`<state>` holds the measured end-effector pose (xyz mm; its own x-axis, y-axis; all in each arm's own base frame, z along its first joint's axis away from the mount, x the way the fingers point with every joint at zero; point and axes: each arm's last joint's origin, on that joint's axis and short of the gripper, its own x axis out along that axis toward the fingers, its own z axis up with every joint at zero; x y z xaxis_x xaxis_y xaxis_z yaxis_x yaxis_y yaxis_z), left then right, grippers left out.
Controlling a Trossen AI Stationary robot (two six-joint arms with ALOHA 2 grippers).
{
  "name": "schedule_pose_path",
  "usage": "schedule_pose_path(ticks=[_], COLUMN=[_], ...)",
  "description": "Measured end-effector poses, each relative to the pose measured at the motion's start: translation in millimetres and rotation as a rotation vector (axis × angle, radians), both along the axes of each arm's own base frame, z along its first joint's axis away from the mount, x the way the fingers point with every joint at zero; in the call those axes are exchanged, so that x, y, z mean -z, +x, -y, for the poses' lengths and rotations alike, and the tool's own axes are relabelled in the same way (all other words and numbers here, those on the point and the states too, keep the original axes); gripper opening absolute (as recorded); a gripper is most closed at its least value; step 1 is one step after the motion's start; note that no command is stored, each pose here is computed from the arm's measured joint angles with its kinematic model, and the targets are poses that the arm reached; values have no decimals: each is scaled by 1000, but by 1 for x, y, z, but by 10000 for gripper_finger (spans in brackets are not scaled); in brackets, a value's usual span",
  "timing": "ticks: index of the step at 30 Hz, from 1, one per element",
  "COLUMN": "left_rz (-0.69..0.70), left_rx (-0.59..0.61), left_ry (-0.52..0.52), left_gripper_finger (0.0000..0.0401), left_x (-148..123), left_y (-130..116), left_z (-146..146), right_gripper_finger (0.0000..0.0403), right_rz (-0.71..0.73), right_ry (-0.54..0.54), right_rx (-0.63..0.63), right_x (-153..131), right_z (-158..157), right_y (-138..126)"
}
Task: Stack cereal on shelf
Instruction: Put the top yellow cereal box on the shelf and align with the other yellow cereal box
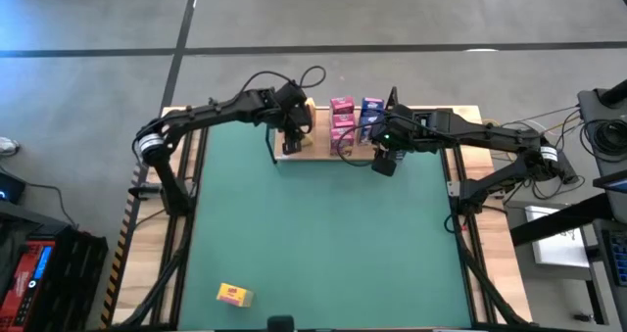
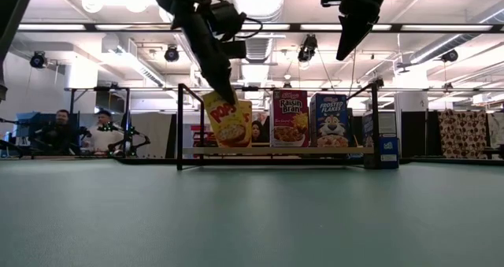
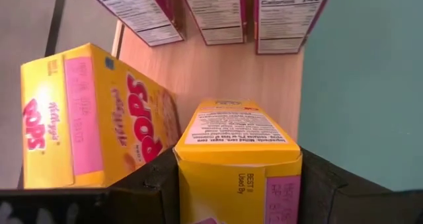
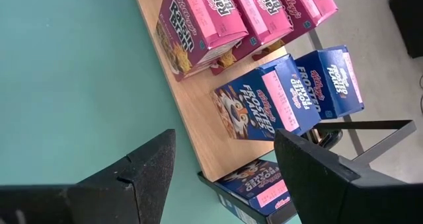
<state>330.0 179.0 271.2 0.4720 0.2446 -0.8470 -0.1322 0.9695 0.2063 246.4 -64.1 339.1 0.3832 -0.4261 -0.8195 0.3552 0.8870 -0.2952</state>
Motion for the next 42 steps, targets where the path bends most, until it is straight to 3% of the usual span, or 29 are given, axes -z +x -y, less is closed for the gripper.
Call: schedule_pose_path(ticks=[26,32,42], left_rz=[25,31,-89], left_rx=[-50,-59,-103], left_ry=[42,41,-27], left_gripper_finger=[206,206,206], left_x=[-2,-17,-23], left_y=[-3,-7,-22], left_z=[-14,-11,-3], right_gripper_finger=[244,244,244], right_rz=[1,1,0], right_ry=[0,0,0], right_rx=[1,-1,0], right_x=[0,0,0], right_z=[0,0,0], right_y=[0,0,0])
